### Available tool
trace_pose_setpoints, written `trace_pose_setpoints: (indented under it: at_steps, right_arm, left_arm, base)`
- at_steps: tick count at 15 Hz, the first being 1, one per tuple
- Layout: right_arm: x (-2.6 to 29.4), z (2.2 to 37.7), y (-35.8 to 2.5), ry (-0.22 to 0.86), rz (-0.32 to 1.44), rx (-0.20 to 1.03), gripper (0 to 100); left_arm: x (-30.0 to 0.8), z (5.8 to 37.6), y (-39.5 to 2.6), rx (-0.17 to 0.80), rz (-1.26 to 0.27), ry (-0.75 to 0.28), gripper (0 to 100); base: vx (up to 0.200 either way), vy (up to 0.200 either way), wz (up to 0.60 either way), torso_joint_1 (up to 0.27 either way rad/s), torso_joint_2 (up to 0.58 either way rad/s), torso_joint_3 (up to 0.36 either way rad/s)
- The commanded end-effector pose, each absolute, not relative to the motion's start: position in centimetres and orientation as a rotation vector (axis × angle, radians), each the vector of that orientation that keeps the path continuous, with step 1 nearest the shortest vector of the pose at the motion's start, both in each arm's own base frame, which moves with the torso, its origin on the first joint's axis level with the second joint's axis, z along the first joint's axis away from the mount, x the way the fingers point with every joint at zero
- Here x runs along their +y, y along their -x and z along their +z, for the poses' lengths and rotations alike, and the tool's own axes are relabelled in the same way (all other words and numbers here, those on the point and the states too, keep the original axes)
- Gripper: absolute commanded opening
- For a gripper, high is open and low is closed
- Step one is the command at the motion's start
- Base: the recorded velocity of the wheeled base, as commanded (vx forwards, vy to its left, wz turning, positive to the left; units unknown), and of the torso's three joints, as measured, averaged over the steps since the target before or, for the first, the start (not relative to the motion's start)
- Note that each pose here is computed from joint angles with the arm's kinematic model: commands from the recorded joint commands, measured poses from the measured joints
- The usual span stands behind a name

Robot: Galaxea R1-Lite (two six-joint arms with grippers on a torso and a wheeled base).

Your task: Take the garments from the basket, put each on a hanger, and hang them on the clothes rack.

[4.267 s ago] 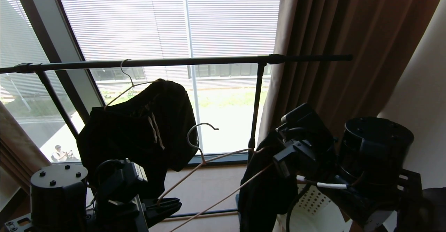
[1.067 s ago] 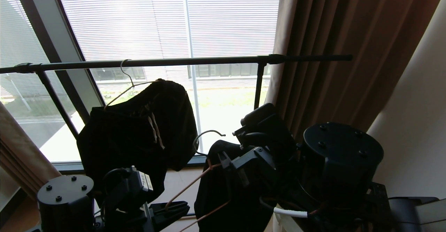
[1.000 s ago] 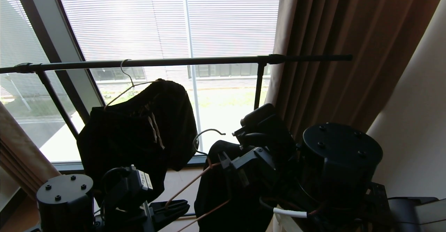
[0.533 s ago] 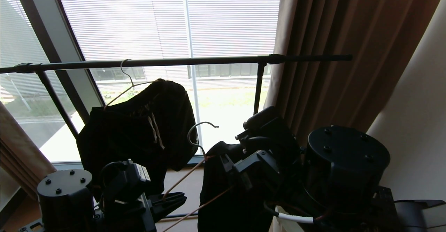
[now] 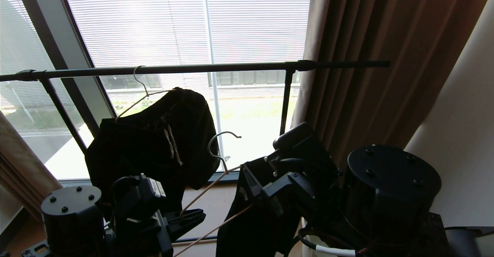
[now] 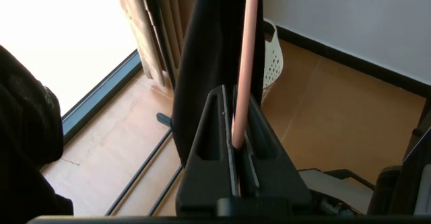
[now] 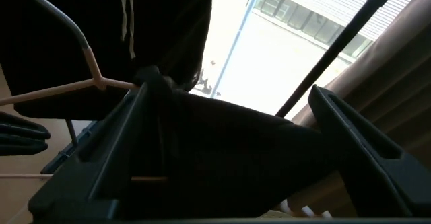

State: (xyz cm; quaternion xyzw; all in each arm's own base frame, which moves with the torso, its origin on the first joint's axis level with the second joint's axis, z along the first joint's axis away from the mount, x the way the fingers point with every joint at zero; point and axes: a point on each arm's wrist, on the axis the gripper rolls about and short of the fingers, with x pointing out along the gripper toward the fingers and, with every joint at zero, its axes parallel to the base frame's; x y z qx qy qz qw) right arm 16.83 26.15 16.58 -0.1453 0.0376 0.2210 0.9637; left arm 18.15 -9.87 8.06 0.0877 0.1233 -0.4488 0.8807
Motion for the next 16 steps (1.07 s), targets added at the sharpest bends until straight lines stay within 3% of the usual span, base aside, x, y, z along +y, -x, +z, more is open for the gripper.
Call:
trace_pose_setpoints:
  at_steps: [1,4,8,12,16]
  right_arm:
    - [25.5,16.7,-16.5,0.296,0.448,0.078,100]
    - [24.4,17.8,-16.3,0.295,0.441,0.076,100]
    - [19.3,21.3,-18.2,0.343,0.570,0.168,100]
    - [13.6,23.5,-21.7,0.583,0.835,0.341,100]
    - [13.3,23.1,-23.6,0.823,1.072,0.443,100]
  left_arm:
    - [-9.9,8.1,-18.1,0.253,-0.936,-0.184,0]
    - [-9.8,8.0,-18.0,0.260,-0.941,-0.184,0]
    - [-9.2,7.9,-18.0,0.258,-0.921,-0.189,0]
    - [-9.2,7.8,-17.8,0.254,-0.929,-0.210,0]
    - [-9.3,7.8,-17.3,0.247,-1.033,-0.195,0]
  base:
    - [0.000,0.000,0.00,0.000,0.00,0.000]
    - [0.000,0.000,0.00,0.000,0.00,0.000]
    - [0.000,0.000,0.00,0.000,0.00,0.000]
    - [0.000,0.000,0.00,0.000,0.00,0.000]
    - [0.000,0.000,0.00,0.000,0.00,0.000]
